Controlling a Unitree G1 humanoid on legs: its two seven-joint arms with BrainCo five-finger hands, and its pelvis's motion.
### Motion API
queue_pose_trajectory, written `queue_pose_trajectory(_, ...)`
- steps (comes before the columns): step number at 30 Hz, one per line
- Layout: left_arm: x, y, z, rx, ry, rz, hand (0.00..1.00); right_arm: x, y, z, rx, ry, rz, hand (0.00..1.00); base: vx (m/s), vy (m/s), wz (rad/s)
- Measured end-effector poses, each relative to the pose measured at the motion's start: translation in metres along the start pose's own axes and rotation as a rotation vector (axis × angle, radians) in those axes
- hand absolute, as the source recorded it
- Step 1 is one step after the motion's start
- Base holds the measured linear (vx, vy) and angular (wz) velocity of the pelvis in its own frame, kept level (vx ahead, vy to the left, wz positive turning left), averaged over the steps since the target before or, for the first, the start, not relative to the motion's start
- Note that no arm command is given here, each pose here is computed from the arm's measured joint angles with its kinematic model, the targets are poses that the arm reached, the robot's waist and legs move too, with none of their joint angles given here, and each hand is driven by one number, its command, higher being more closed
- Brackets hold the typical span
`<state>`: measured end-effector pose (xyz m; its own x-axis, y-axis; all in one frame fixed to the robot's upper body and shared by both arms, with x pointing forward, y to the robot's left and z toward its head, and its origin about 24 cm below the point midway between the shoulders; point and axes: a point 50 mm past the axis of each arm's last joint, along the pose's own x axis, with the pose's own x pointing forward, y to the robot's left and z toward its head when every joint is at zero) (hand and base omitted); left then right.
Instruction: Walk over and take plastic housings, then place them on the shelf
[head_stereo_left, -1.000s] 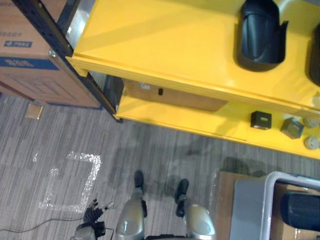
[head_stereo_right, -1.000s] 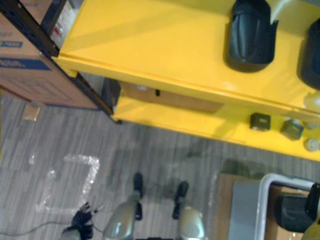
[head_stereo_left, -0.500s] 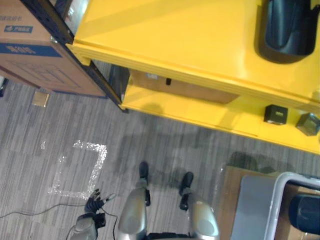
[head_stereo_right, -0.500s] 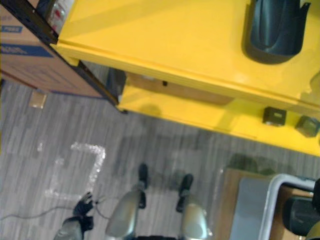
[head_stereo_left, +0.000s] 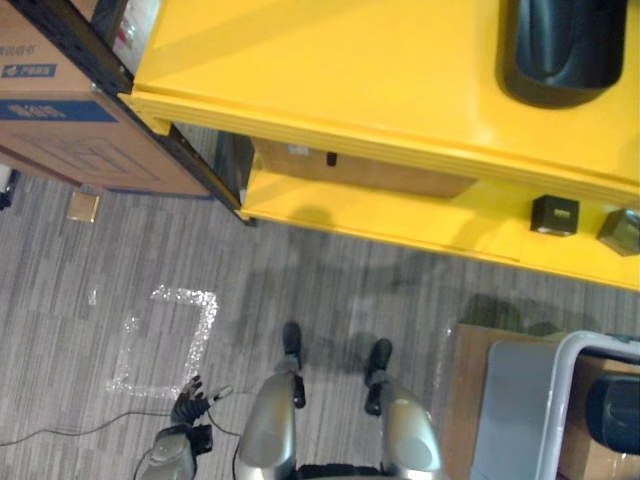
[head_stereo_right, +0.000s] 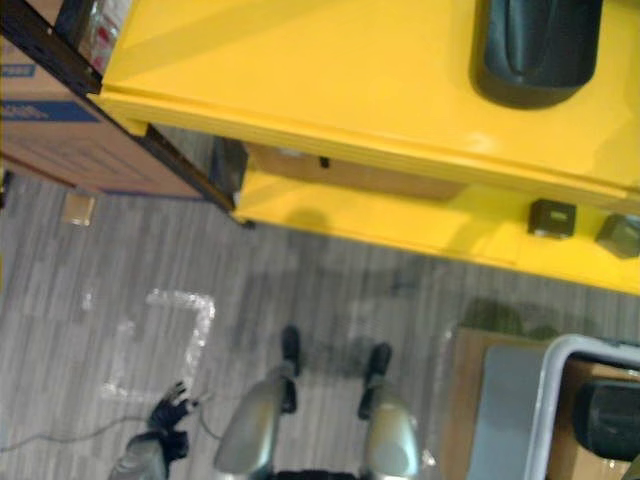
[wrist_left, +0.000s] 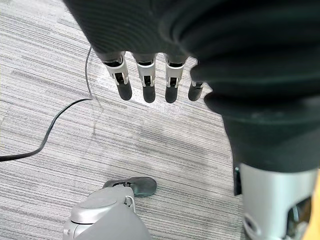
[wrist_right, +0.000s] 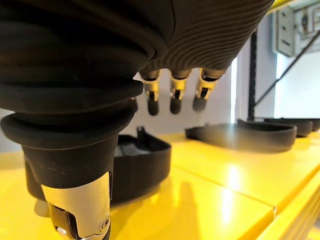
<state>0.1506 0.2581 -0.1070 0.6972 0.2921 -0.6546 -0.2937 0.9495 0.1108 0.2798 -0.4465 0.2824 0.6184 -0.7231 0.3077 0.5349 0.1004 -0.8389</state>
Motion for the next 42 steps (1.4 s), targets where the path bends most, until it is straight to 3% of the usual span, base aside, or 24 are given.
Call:
queue_pose_trajectory(9,0.0,-0.001,-0.001,0.003,0.006,-0.004,0.0,0.0,0.006,-0.003,0.012,-0.012,0.118,0.0,0.0,0.001,0.0)
queue_pose_trajectory(14,0.0,-0.001,-0.001,0.003,0.006,-0.011,0.0,0.001,0.004,0.002,-0.024,-0.056,0.099,0.0,0.0,0.0,0.0)
queue_pose_trajectory(21,0.0,-0.006,-0.002,0.021,0.011,-0.035,0.0,0.0,0.003,0.013,-0.203,-0.136,0.004,0.0,0.0,0.0,0.0)
queue_pose_trajectory(22,0.0,-0.007,-0.002,0.023,0.01,-0.038,0.0,-0.001,0.002,0.016,-0.23,-0.151,-0.021,1.0,0.0,0.0,0.0)
queue_pose_trajectory(29,0.001,-0.008,0.0,0.022,0.006,-0.039,0.0,-0.002,-0.003,0.026,-0.268,-0.193,-0.082,1.0,0.01,0.003,0.0)
queue_pose_trajectory(42,0.001,-0.007,0.0,0.02,0.004,-0.04,0.0,-0.006,0.011,0.017,-0.344,-0.178,0.037,1.0,0.0,0.0,0.0)
